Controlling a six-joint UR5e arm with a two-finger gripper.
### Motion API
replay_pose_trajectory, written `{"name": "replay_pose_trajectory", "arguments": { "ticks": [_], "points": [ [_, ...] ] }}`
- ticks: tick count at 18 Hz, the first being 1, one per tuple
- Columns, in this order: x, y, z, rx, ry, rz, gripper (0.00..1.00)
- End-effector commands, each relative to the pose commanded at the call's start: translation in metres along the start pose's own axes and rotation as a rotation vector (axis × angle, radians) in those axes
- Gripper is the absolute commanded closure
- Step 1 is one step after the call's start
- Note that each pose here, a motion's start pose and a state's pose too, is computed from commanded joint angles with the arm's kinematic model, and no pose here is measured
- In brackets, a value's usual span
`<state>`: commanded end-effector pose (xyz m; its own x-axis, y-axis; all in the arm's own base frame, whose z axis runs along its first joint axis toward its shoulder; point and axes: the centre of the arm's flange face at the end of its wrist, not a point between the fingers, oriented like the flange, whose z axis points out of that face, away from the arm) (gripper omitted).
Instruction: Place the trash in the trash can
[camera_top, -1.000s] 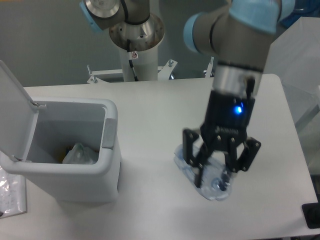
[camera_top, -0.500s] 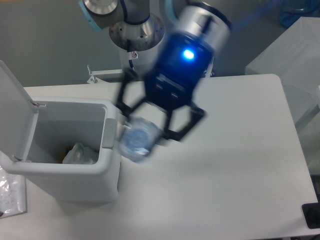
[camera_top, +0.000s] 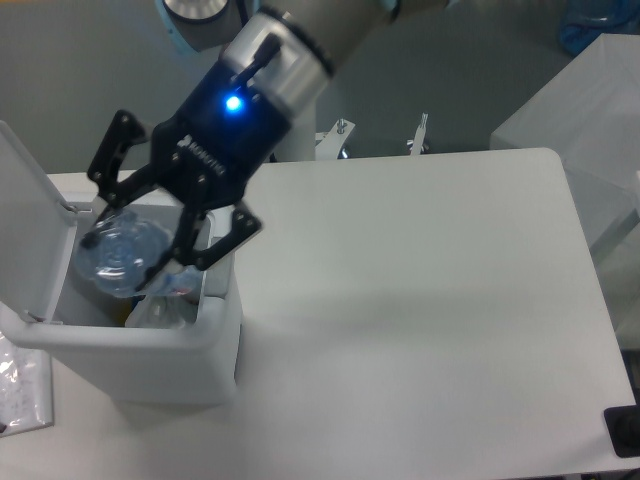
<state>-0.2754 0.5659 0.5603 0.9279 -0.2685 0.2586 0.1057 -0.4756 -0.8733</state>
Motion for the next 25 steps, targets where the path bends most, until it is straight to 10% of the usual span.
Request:
{"name": "replay_pose_trajectory", "arguments": {
  "ticks": [2,11,19,25],
  "points": [
    [-0.002,0.007,0.004,-0.007,0.006,-0.002,0.01],
    [-0.059,0.041,-0.024,-0.013,-0.069,-0.092,0.00],
    [-0.190,0.082,-0.137,0.044,-0.273,-0.193,0.00],
    [-0.259,0.145,-0.152,-0.146,-0.446,-0.149,0.00]
  ]
}}
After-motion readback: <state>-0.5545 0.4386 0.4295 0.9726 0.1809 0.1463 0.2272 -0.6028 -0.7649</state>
